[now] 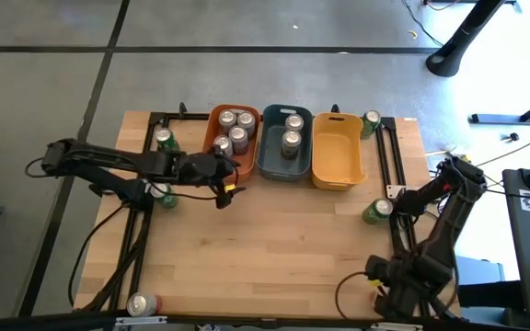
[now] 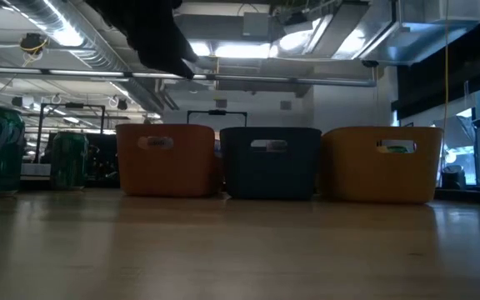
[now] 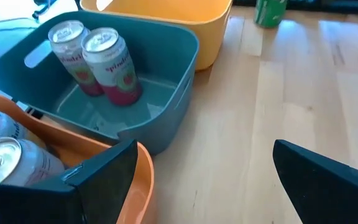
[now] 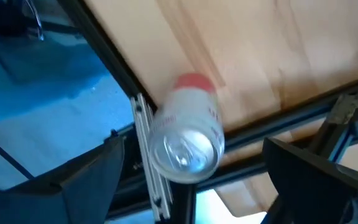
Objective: Sort soda cans
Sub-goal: Put the right pink-white soda can into the blue bin
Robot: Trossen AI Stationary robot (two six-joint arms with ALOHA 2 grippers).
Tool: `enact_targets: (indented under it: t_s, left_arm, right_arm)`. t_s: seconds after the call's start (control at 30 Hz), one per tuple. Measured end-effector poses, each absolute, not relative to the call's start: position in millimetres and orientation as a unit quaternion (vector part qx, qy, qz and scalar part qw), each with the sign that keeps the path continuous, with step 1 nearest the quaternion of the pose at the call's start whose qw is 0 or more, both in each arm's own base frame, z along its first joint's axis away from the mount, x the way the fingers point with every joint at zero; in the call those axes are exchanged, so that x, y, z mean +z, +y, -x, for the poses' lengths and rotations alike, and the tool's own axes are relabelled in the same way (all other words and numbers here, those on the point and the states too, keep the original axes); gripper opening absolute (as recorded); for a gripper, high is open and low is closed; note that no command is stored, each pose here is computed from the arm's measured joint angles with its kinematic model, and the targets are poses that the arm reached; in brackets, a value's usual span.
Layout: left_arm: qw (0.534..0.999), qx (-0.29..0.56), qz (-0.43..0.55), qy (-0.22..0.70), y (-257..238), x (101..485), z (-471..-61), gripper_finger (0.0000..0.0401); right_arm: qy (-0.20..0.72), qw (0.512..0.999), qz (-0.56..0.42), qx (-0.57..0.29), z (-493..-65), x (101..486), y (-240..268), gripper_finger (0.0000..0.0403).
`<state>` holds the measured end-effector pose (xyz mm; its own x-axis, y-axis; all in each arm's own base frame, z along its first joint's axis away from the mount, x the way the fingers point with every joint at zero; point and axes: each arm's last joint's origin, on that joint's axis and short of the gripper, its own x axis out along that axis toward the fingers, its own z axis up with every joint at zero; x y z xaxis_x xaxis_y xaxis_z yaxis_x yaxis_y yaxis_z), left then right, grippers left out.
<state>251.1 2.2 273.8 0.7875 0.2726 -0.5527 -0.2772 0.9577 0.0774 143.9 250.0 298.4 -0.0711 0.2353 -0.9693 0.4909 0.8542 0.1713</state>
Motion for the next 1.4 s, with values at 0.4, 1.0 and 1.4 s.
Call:
enact_targets:
  t_s: [0.4, 1.0, 1.4]
  left_arm:
    - [0.945, 0.138, -0.003, 0.297, -2, 271, -253, 0.0363]
    - [0.945, 0.137, -0.002, 0.297, -2, 271, -253, 0.0363]
    - [0.945, 0.137, -0.004, 0.298, -2, 271, -253, 0.0363]
  right_arm:
    - [0.708, 0.672, -0.191, -0.100, -123, 282, 274, 0.0379]
    - [0.742, 0.639, -0.160, -0.123, -128, 244, 298, 0.0379]
    - [0.762, 0.614, -0.146, -0.145, -130, 225, 306, 0.0359]
